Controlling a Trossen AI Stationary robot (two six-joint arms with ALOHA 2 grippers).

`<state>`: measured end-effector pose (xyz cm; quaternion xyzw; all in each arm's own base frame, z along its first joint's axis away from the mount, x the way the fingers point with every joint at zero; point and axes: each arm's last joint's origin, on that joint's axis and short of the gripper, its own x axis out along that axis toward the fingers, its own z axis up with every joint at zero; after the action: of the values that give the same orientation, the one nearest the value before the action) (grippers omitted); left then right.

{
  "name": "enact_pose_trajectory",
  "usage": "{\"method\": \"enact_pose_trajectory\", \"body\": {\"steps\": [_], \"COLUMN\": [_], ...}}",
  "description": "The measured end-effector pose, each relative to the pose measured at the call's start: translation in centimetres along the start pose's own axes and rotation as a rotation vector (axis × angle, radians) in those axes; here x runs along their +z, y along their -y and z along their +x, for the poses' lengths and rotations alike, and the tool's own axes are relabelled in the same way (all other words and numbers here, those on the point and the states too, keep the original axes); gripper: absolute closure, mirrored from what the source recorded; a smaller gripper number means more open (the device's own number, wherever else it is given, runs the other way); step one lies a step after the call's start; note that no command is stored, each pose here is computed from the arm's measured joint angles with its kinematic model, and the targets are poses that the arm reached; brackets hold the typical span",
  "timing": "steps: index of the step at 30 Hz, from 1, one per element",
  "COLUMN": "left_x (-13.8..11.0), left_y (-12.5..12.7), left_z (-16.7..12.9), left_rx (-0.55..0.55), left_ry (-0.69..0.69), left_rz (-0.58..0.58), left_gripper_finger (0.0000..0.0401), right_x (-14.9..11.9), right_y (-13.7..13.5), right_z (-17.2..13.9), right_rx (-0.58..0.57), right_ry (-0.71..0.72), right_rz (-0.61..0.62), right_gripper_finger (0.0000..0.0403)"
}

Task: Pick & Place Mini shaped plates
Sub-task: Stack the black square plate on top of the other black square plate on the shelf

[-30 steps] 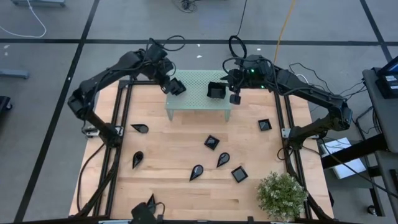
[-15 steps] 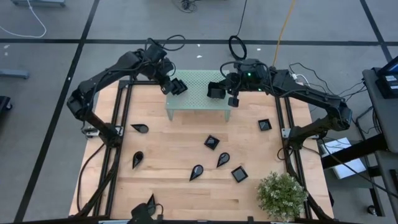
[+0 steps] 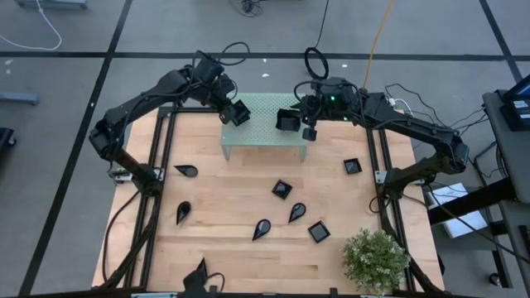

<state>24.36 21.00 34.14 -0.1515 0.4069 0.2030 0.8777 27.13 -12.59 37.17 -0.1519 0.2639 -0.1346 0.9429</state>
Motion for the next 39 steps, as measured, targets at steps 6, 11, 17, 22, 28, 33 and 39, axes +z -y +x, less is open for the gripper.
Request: {"method": "enact_pose_trajectory", "body": {"steps": [6, 11, 17, 22, 28, 33, 39], "left_x": [-0.1, -0.2, -0.2, -0.2, -0.2, -0.1, 0.6], "left_y": [-0.2, -0.5, -0.5, -0.8, -0.9, -0.8, 1.4], "left_z": [1.7, 2.8, 2.8, 2.6, 2.6, 1.3, -1.3], "left_rx": [0.0, 0.0, 0.01, 0.059, 0.109, 0.116, 0.034], "left_ry": [-0.053, -0.078, -0.08, -0.084, -0.093, -0.061, 0.039], "left_rz": [0.012, 0.021, 0.026, 0.014, 0.014, 0.019, -0.015], "left_gripper_finger": [0.0395, 0.0383, 0.0393, 0.0382, 0.0311, 0.0266, 0.0252], "right_x": [0.0, 0.0, 0.0, 0.0, 0.0, 0.0, 0.0], "right_y": [0.0, 0.0, 0.0, 0.0, 0.0, 0.0, 0.0], "right_z": [0.0, 0.0, 0.0, 0.0, 0.0, 0.0, 0.0], "right_rx": [0.0, 0.0, 0.0, 0.0, 0.0, 0.0, 0.0], "right_ry": [0.0, 0.0, 0.0, -0.001, -0.001, -0.001, -0.002], "right_rz": [0.0, 0.0, -0.001, -0.022, -0.022, -0.032, -0.048], "right_gripper_finger": [0.0337, 0.0337, 0.0337, 0.0337, 0.0337, 0.0337, 0.0337]}}
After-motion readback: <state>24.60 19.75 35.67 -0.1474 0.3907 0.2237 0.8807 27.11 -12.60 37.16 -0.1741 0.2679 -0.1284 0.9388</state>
